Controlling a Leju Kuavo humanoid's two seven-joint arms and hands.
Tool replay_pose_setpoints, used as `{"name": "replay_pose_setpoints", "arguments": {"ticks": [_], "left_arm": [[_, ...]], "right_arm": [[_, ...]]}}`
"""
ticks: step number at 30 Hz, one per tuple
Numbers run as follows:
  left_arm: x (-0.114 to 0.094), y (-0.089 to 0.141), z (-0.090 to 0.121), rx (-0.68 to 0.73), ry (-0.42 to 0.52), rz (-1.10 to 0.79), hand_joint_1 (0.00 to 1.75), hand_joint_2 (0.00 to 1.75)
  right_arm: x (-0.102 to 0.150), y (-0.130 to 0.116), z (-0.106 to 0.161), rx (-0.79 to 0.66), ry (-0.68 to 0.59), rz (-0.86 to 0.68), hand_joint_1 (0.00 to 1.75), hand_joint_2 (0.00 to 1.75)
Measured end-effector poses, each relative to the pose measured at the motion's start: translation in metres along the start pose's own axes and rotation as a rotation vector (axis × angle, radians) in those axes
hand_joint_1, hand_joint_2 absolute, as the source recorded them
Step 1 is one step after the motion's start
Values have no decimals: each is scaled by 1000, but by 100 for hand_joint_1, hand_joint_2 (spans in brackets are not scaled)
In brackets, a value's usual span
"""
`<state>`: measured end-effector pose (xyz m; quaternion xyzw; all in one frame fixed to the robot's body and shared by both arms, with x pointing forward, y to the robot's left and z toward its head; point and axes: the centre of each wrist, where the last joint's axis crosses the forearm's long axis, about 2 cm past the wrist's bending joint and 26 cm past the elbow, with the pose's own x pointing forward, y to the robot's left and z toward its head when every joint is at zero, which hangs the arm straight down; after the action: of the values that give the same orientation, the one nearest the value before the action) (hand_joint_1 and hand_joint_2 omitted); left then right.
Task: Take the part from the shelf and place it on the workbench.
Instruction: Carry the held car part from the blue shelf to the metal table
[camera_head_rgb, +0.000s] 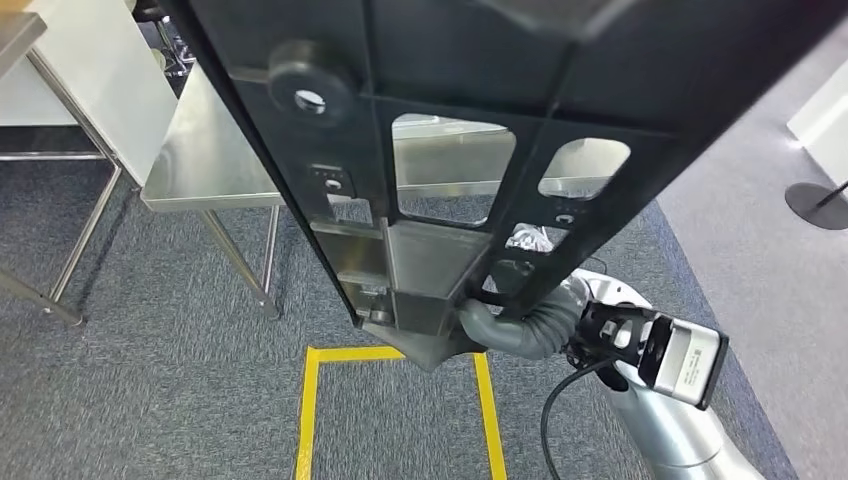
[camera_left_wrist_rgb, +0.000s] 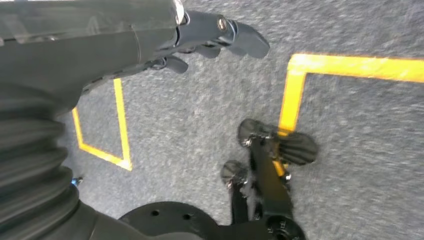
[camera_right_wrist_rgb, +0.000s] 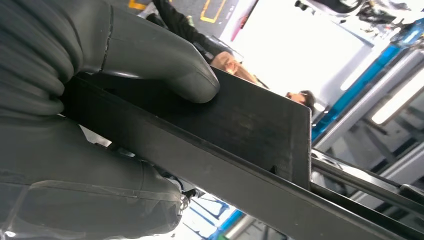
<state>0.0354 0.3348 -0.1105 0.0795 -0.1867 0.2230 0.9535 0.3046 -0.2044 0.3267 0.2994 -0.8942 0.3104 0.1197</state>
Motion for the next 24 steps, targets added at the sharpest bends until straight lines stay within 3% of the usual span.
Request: {"name": "replay_pose_setpoints", "arguments": {"ticks": [13,24], "left_arm": [[2,3,-1,3,-8,-13,0,175],[1,6,0,11,-4,-27,0,175]], "right_arm": [[1,5,-9,-38,-121,24,175,175],[3,11,-9,-52,-171,-53,175,175]]}}
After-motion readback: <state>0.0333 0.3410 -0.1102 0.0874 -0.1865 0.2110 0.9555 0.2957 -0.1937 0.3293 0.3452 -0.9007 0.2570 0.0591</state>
